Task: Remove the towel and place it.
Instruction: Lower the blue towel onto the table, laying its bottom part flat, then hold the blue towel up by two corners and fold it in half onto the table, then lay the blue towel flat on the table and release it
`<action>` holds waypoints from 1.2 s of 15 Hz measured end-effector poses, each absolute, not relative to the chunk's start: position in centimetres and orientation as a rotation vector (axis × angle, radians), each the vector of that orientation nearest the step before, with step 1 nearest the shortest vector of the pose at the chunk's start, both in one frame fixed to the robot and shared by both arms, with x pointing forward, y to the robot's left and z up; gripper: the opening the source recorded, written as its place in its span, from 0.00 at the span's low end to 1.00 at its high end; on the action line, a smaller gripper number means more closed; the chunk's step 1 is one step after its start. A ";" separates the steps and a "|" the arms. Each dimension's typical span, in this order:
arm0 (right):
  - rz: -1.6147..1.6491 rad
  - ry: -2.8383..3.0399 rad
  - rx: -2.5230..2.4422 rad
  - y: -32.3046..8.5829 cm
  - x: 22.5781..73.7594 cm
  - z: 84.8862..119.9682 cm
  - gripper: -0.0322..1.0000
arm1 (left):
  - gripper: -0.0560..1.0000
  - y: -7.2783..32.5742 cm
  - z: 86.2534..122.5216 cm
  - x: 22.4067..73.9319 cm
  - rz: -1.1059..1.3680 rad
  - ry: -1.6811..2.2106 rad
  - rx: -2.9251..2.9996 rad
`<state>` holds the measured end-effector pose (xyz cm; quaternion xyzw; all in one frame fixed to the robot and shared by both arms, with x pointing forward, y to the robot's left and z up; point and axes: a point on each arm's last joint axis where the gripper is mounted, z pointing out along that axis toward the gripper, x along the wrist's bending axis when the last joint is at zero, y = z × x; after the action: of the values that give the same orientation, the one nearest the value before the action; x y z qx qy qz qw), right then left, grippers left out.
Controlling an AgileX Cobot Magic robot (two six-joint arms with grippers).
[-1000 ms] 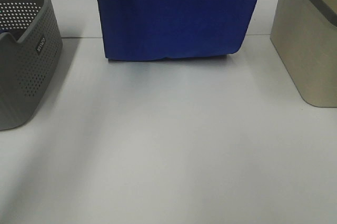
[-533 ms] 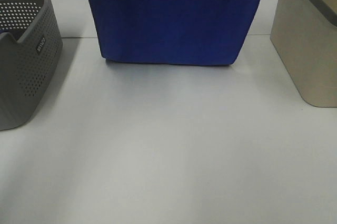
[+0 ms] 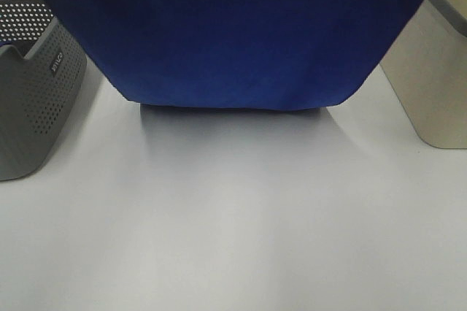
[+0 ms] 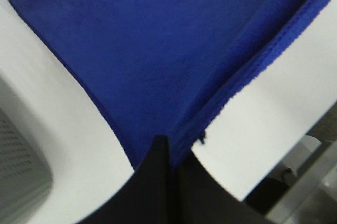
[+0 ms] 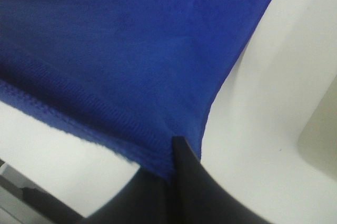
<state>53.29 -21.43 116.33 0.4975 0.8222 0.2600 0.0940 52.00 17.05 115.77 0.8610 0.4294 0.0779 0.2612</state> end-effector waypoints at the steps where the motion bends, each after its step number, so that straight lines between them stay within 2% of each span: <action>1: 0.762 2.453 1.493 -21.7 52.0 115.8 0.05 | 0.05 16.9 114.9 50.7 0.147 1.160 2.342; 4: 0.730 2.471 1.532 -22.5 48.1 114.6 0.05 | 0.05 15.3 111.8 46.9 0.008 1.086 2.457; 8: 0.672 2.548 1.647 -23.0 44.5 110.8 0.05 | 0.05 14.5 108.0 44.4 -0.134 1.124 2.552; 13: 0.621 2.674 1.858 -22.8 41.3 105.5 0.05 | 0.05 15.9 105.8 39.8 -0.231 1.108 2.580; 18: 0.461 2.793 2.074 -22.9 38.0 100.1 0.05 | 0.05 16.3 101.6 37.0 -0.429 1.158 2.639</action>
<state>38.00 -22.89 100.09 0.5812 0.7824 0.1290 -0.1827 36.96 16.26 101.64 0.8999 0.3948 -0.1463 0.1138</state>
